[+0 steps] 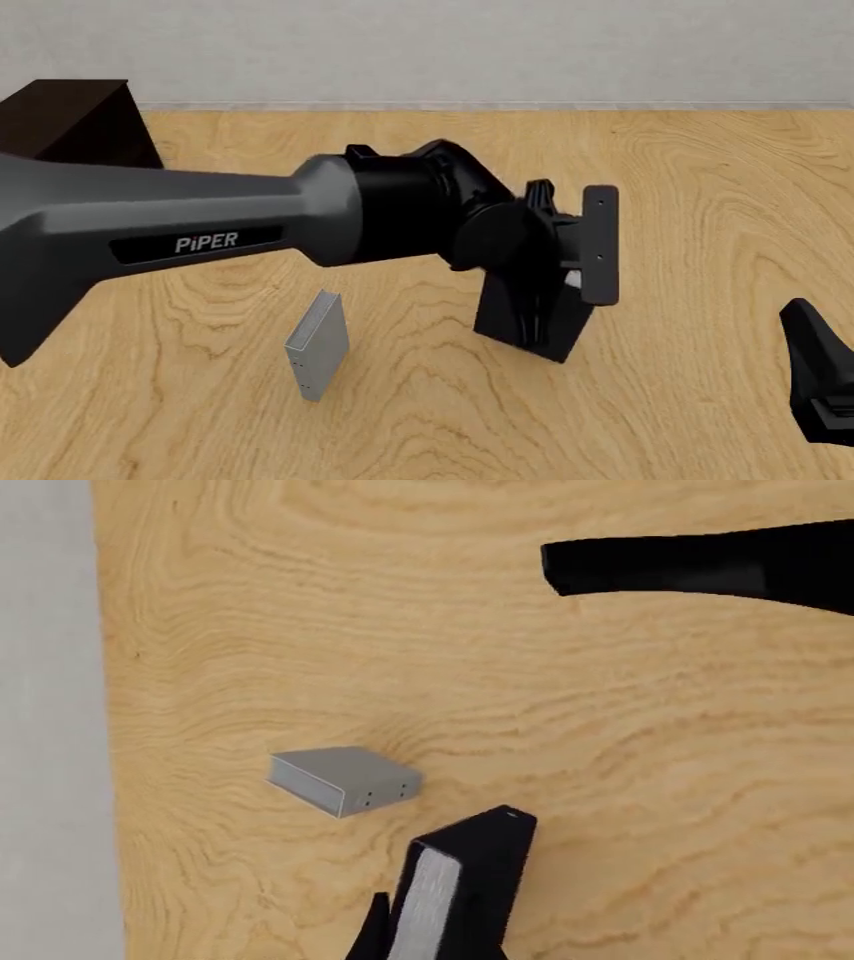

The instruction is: Pick up the book in the middle and place it on the cabinet shelf.

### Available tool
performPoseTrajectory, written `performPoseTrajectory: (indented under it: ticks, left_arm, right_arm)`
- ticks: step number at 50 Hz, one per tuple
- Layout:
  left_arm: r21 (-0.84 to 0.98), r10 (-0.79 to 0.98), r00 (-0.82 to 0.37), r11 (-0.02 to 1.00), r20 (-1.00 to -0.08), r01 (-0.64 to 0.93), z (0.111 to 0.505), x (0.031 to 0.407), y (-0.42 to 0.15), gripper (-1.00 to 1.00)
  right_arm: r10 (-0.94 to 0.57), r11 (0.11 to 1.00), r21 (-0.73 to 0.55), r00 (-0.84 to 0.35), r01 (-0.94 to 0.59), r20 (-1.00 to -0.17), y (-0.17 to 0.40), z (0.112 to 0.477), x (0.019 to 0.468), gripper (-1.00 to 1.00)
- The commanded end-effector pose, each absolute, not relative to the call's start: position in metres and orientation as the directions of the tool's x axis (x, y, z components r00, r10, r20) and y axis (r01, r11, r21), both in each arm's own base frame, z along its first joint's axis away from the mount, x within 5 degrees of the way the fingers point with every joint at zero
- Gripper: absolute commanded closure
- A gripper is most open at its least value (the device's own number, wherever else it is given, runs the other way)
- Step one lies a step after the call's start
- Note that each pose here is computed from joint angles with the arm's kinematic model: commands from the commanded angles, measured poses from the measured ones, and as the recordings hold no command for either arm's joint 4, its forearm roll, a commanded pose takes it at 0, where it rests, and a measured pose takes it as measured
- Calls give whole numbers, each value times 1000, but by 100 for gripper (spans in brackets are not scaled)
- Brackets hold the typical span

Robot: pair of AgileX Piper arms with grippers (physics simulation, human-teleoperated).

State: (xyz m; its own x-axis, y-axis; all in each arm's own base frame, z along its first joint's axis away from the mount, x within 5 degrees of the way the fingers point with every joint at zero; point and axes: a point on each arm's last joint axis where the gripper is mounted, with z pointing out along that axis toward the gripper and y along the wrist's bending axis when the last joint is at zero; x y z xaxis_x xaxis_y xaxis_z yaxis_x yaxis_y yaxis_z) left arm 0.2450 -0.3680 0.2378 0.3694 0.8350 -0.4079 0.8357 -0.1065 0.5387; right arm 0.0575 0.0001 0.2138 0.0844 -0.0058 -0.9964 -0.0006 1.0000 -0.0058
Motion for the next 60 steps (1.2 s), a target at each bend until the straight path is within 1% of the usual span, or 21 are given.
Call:
performPoseTrajectory:
  ticks: [1,13,20,26,28,29,35,38,39,46,54,60]
  left_arm:
    - [435,848,356,-169,-392,884,217,218,-361,100]
    - [428,833,389,-209,-394,880,231,187,-350,100]
    - [428,831,394,-214,-393,878,240,183,-346,100]
    - [443,833,397,-210,-385,871,248,194,-344,100]
    - [442,833,397,-210,-386,872,249,192,-343,100]
    - [450,834,399,-209,-382,868,250,198,-342,100]
    - [462,831,402,-204,-384,863,257,199,-337,100]
    - [471,831,401,-196,-387,860,260,203,-335,100]
    - [491,829,402,-183,-388,852,263,212,-333,100]
    - [510,834,390,-157,-391,846,275,223,-324,100]
    - [525,837,385,-141,-390,839,283,227,-312,100]
    - [540,831,384,-124,-402,833,293,222,-301,100]
  right_arm:
    - [-6,1000,-6,85,-1,-996,0,214,57,-100]
    - [-6,1000,-6,84,-1,-996,0,214,58,-100]
    - [-6,1000,-6,84,-1,-996,0,214,57,-100]
    - [-5,1000,-5,84,0,-996,0,214,57,-100]
    - [-6,1000,-6,84,-1,-996,0,214,58,-100]
    - [-6,1000,-6,84,-1,-996,0,214,58,-100]
    - [-6,1000,-6,84,-1,-996,0,214,58,-100]
    - [-6,1000,-6,84,-1,-996,0,214,57,-100]
    - [-6,1000,-6,84,-1,-996,0,214,58,-100]
    - [-6,1000,-6,84,-1,-996,0,214,58,-100]
    - [-6,1000,-6,84,-1,-996,0,214,57,-100]
    - [-6,1000,-6,85,-1,-996,0,214,57,-100]
